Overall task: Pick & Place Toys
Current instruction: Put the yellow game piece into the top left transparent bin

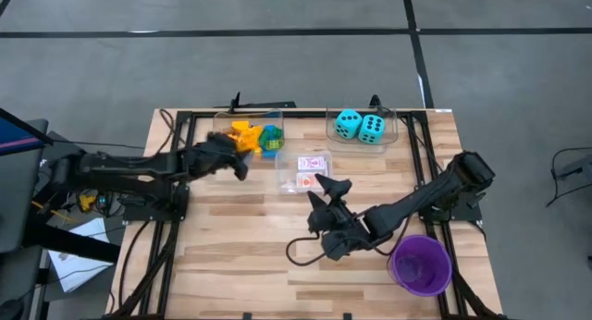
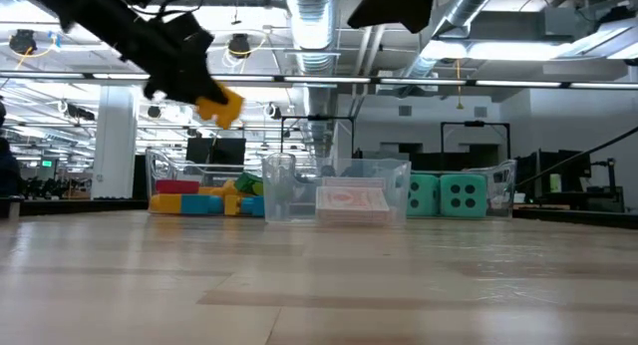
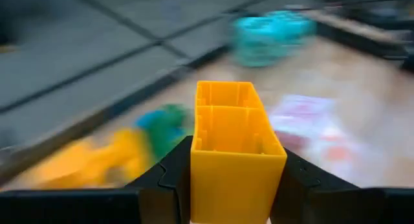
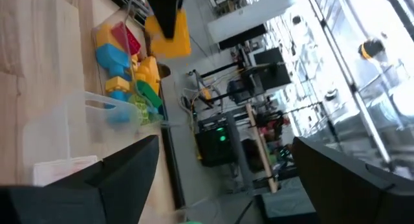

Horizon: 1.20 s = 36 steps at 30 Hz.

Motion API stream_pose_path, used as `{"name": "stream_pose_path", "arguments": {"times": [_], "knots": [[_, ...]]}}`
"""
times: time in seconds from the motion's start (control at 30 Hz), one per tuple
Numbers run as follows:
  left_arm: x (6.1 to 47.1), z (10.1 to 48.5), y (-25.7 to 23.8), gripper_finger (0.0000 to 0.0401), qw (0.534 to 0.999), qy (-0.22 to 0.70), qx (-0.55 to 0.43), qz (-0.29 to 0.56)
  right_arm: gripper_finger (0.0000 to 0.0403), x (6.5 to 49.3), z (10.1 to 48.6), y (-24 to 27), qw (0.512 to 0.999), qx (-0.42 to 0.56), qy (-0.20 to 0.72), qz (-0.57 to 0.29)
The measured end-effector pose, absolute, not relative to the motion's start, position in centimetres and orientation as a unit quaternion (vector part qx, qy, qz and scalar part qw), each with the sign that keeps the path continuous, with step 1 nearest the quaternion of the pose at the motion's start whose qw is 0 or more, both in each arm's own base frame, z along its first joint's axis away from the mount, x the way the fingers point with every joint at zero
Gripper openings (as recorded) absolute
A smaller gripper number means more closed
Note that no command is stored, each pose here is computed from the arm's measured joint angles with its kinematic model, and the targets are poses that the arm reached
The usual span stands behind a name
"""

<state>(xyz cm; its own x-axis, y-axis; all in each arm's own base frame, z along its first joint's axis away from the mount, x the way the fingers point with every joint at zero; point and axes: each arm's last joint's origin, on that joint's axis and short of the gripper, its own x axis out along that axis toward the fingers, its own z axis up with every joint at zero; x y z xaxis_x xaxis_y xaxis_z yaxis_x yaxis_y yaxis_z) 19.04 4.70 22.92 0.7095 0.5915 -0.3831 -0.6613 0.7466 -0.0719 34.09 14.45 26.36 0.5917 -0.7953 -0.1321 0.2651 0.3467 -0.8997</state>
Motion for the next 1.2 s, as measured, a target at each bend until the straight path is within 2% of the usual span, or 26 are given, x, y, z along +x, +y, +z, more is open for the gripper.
{"name": "stream_pose_path", "arguments": {"times": [0.13,0.5,0.83,1.2], "knots": [[17.2,22.9,5.0,0.0126,0.878,0.182,-0.088,0.434,0.0345,33.4,26.4,14.1,0.779,-0.428,0.289,-0.355],[17.4,19.9,8.1,0.0126,0.828,0.206,-0.081,0.515,0.0343,33.1,26.4,13.9,0.786,-0.413,0.285,-0.361],[19.0,17.4,9.6,0.0133,0.828,0.187,-0.069,0.523,0.0342,33.1,26.3,13.9,0.785,-0.413,0.287,-0.361],[19.1,17.3,9.8,0.0137,0.827,0.185,-0.068,0.527,0.0342,33.0,26.3,13.9,0.785,-0.413,0.287,-0.361]]}}
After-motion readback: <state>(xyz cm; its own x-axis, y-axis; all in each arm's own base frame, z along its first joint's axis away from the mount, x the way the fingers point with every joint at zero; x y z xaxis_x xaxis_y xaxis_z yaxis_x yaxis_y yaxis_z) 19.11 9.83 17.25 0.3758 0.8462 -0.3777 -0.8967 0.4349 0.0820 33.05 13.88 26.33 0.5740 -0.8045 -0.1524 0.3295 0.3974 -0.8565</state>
